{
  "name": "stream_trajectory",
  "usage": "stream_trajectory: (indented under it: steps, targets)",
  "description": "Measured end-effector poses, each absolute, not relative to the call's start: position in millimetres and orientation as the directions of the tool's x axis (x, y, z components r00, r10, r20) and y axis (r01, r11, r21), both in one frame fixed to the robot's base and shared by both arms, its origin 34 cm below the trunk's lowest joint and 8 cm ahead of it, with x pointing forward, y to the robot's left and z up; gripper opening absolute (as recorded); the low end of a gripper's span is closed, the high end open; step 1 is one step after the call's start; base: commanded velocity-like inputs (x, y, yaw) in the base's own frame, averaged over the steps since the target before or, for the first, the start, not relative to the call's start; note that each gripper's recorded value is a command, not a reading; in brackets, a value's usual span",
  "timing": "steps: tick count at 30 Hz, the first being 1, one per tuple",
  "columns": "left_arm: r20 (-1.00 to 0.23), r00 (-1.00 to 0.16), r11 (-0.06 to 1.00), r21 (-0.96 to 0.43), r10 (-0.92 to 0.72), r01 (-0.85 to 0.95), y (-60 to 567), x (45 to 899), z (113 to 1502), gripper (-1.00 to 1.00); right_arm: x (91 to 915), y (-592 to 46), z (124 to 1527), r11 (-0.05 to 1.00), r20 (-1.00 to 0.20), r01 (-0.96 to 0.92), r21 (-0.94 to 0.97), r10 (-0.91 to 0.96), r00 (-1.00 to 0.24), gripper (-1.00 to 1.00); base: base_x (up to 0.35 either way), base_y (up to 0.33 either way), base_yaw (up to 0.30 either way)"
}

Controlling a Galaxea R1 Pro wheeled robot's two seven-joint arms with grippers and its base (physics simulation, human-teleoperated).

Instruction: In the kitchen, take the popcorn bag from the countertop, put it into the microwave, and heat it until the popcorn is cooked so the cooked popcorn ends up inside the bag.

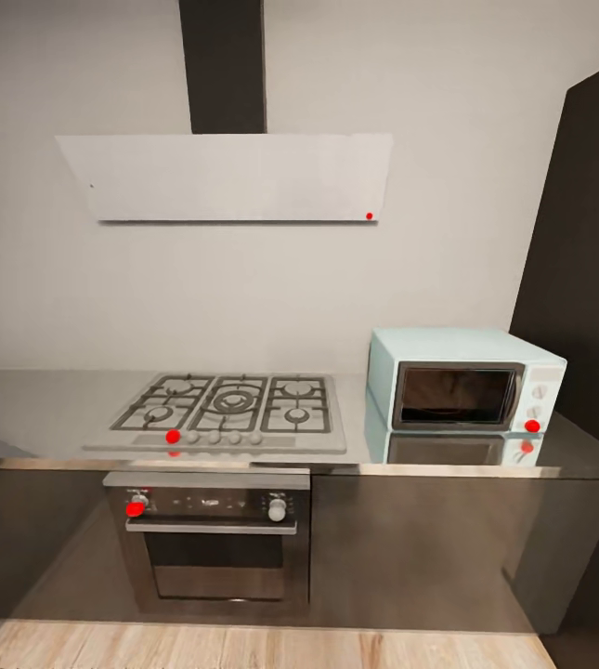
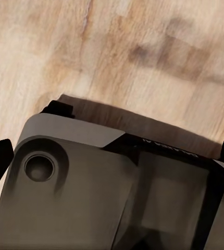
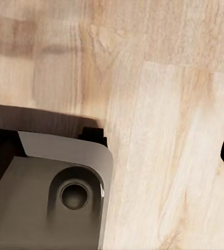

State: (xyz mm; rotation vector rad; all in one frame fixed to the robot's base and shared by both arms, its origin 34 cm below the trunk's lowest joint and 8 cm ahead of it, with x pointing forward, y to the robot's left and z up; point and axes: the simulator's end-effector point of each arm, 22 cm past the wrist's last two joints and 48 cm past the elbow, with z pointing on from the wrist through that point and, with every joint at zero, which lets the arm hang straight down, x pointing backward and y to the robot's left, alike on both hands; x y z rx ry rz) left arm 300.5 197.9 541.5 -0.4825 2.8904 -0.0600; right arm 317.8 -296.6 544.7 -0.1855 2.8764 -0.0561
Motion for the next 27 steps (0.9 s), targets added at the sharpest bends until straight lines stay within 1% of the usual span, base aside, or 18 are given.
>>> stream_trajectory:
  steps: [13,22,27]
  targets:
    - [-0.201,-0.925,0.946,-0.075,-0.324,-0.315,197.8,301.4,541.7,1.0,317.2,-301.0,545.0,0.991,-0.251,-0.123,-0.052,-0.132,-0.959,1.0,0.006,-0.008,0.001]
    - [-0.203,-0.928,0.95,-0.073,-0.312,-0.303,197.7,301.3,541.8,1.0,317.8,-301.4,545.2,0.991,-0.252,-0.123,-0.059,-0.134,-0.958,1.0,0.116,-0.231,0.0]
    - [-0.203,-0.928,0.95,-0.073,-0.312,-0.304,197.7,301.9,541.9,1.0,318.0,-301.1,545.1,0.991,-0.253,-0.123,-0.059,-0.134,-0.958,1.0,0.028,-0.279,0.0]
